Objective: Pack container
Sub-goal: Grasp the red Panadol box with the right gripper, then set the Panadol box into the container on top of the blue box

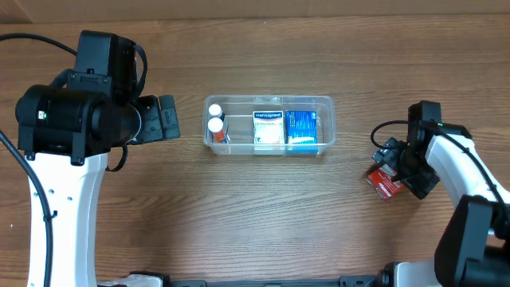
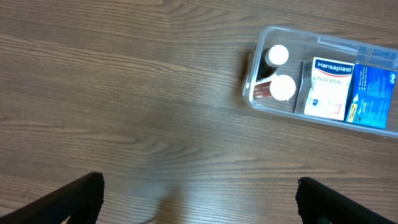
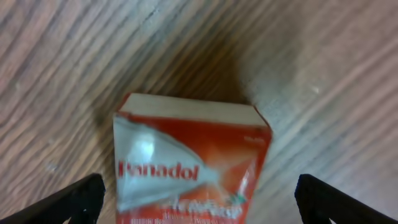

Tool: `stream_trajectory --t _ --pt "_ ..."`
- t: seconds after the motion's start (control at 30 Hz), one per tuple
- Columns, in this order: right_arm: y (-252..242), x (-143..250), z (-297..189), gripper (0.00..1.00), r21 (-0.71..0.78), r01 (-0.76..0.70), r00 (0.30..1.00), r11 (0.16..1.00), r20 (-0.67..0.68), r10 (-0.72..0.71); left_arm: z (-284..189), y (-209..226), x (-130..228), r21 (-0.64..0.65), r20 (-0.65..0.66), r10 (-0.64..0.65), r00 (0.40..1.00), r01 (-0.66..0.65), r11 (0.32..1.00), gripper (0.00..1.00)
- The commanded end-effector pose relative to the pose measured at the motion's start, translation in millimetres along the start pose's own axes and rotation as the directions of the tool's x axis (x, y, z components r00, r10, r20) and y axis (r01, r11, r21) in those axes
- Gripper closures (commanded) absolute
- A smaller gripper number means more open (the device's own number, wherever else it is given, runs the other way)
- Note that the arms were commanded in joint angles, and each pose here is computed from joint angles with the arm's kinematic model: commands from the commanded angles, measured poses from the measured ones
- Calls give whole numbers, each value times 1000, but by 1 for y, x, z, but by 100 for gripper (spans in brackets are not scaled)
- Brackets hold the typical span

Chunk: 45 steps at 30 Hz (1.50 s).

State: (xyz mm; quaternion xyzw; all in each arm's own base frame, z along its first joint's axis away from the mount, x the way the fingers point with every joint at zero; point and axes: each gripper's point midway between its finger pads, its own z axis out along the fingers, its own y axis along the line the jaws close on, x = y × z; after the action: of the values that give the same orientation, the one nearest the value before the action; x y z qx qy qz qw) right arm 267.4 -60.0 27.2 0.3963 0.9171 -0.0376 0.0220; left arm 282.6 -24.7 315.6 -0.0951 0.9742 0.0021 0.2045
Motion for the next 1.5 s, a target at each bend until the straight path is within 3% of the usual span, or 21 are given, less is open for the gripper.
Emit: stream_trajectory --t 0.0,0.17,0.37,0.6,0.73,0.9,1.03,1.17,1.3,1.47 --pt "0 2 14 0 16 10 1000 1000 -28 -9 -2 1 -4 -2 16 -20 1000 20 1000 0" --pt "2 7 21 6 14 12 998 1000 -66 -11 -2 1 -4 -2 16 -20 1000 20 1000 0" --pt "6 10 21 25 -10 10 996 1000 -84 -11 -2 1 -4 -2 16 -19 1000 20 1000 0" --pt "10 12 20 39 -28 8 995 1000 -98 -11 -2 1 -4 -2 16 -20 1000 20 1000 0" --pt "16 4 0 38 -36 14 996 999 -87 -17 -2 1 -4 -2 16 -19 1000 20 1000 0" --pt "52 -17 -73 38 -129 140 990 982 42 -136 -2 1 -4 -2 16 -19 1000 20 1000 0" --pt "105 -14 -154 37 -215 361 923 907 219 -315 -2 1 -4 -2 16 -20 1000 20 1000 0" --pt "171 18 -203 37 -263 603 778 753 403 -482 -2 1 -4 -2 16 -20 1000 20 1000 0" --pt "213 42 -206 37 -286 681 713 674 466 -523 -2 1 -4 -2 16 -20 1000 20 1000 0" --pt "242 55 -169 37 -268 707 697 654 422 -580 -2 1 -4 -2 16 -20 1000 20 1000 0"
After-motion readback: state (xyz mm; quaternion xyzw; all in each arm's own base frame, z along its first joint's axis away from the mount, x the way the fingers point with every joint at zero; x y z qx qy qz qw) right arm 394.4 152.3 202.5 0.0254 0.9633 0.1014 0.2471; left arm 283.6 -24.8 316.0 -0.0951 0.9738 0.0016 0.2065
